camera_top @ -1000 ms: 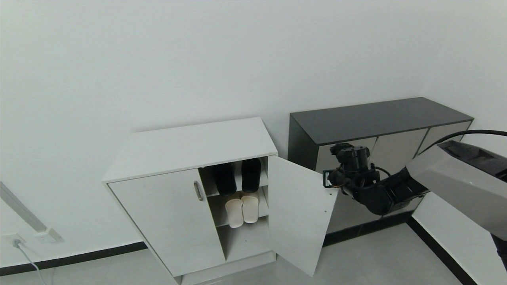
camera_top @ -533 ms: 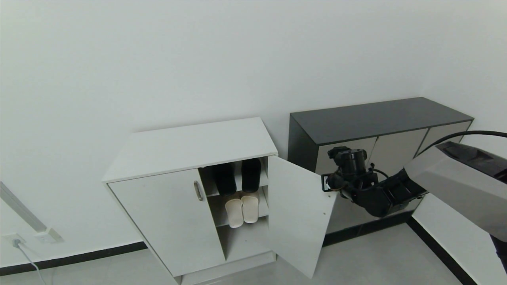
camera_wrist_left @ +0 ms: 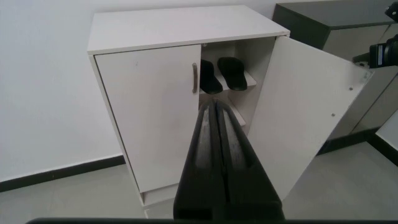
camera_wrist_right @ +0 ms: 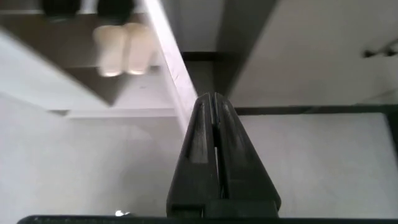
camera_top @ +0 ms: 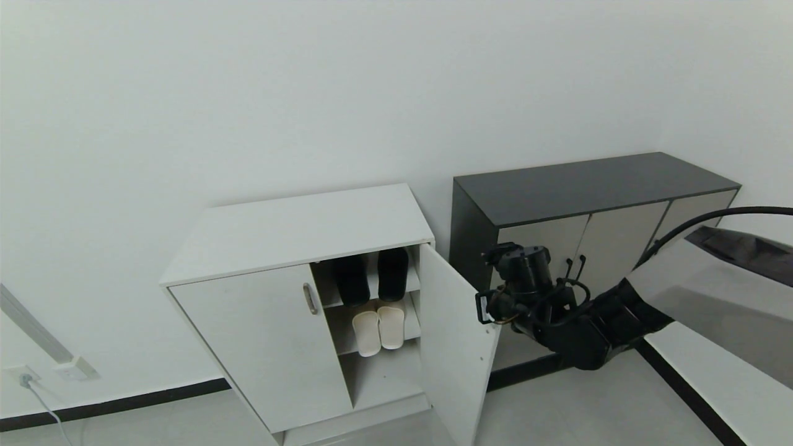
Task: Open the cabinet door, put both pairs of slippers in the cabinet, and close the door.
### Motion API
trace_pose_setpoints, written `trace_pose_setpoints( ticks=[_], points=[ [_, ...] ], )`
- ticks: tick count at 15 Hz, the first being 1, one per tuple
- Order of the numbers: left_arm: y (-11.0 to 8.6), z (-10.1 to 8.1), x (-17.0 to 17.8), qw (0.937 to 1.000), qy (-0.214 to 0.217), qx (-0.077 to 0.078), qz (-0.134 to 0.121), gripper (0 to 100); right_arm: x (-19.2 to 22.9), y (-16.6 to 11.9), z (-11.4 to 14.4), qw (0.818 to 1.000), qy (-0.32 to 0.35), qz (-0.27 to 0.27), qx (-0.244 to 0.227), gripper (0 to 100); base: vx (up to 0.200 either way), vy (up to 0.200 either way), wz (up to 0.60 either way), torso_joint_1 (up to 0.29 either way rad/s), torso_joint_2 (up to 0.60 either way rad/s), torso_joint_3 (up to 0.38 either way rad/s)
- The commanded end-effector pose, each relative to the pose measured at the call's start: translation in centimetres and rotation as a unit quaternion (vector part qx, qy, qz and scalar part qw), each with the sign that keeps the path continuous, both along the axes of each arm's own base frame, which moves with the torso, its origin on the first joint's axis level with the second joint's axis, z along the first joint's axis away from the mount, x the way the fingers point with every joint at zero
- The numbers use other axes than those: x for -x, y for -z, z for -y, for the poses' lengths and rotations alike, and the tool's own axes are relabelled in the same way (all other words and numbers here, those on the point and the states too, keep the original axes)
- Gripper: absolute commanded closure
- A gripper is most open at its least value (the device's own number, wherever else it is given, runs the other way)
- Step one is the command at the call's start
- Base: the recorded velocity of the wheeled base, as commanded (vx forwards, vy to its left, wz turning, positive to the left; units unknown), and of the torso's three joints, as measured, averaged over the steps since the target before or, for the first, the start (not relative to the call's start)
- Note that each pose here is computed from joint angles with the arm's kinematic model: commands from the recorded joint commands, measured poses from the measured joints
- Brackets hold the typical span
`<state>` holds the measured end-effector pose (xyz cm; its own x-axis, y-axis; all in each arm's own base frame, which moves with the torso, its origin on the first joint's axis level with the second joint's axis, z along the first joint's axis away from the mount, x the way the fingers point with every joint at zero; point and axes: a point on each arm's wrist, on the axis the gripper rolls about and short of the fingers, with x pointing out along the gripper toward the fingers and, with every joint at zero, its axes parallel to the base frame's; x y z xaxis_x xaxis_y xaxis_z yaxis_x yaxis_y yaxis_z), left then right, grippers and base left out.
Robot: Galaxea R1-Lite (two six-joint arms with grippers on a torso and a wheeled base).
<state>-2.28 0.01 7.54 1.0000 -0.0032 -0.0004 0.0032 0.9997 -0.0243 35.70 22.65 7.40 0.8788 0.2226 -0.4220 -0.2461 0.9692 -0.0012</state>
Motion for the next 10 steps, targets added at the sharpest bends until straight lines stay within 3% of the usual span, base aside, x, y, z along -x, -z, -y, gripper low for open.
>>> trace_pose_setpoints(
  ticks=[1,6,10],
  points=[
    [0.0,0.0,0.0,1.0000,0.001,0.000,-0.001,100,2.3,-1.8,-1.5,0.999,-0.026,0.009,-0.018,100,0.000,0.000,0.00,0.000,0.00,0.000],
    [0.0,0.0,0.0,1.0000,0.001,0.000,0.000,100,5.4,-3.9,-2.8,0.997,-0.062,0.021,-0.029,100,0.000,0.000,0.00,0.000,0.00,0.000],
    [0.0,0.0,0.0,1.0000,0.001,0.000,-0.001,100,6.1,-3.7,-3.0,0.994,-0.085,0.037,-0.048,100,0.000,0.000,0.00,0.000,0.00,0.000]
  ],
)
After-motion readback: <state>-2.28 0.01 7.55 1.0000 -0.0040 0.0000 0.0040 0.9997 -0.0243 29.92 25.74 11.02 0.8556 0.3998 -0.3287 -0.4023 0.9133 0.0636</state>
